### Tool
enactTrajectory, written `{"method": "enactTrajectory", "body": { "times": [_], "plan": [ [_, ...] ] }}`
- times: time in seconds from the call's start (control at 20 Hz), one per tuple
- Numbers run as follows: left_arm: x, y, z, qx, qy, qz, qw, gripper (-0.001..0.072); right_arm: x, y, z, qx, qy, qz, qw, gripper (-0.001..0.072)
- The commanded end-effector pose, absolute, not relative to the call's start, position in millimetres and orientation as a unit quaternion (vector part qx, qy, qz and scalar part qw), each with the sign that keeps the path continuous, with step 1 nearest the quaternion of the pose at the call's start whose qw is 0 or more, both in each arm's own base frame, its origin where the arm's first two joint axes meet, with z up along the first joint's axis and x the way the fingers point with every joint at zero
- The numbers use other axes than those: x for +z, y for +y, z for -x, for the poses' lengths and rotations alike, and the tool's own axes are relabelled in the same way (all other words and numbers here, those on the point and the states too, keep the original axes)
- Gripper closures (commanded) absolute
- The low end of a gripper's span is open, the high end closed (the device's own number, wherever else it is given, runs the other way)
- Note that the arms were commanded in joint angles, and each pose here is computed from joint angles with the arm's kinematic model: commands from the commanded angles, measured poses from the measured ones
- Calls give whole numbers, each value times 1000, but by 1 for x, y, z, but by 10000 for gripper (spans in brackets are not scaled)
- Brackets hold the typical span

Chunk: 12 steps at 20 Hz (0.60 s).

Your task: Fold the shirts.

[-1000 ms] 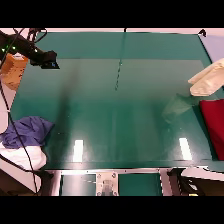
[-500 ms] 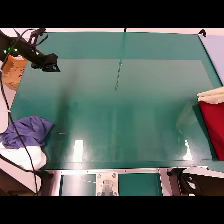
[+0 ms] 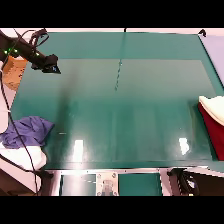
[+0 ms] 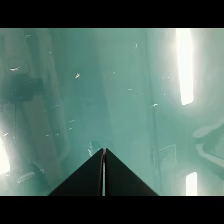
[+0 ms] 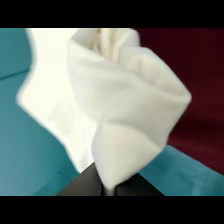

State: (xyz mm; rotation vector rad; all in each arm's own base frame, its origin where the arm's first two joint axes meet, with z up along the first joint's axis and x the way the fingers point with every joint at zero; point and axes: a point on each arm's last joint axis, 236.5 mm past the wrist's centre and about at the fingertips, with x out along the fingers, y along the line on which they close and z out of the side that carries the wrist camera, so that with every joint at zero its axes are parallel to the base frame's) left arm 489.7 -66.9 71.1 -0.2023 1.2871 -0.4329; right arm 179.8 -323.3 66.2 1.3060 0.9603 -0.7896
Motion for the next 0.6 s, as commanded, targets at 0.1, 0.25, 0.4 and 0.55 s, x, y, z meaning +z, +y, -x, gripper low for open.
{"method": "enactTrajectory", "body": {
  "times": [0.1, 0.25, 0.4, 0.55],
  "plan": [
    [70, -67, -488, -201, 597, 93, 771, 681, -15, -318, -99, -440, 513, -513, 529, 665],
    [71, -68, -488, -202, 597, 94, 771, 681, -30, -313, -71, -465, 547, -492, 493, 58],
    [73, -71, -489, -207, 593, 99, 771, 682, -13, -329, -85, -475, 518, -493, 513, 58],
    [84, -80, -497, -217, 574, 120, 781, 682, 19, -334, -160, -414, 464, -509, 595, 297]
  ]
}}
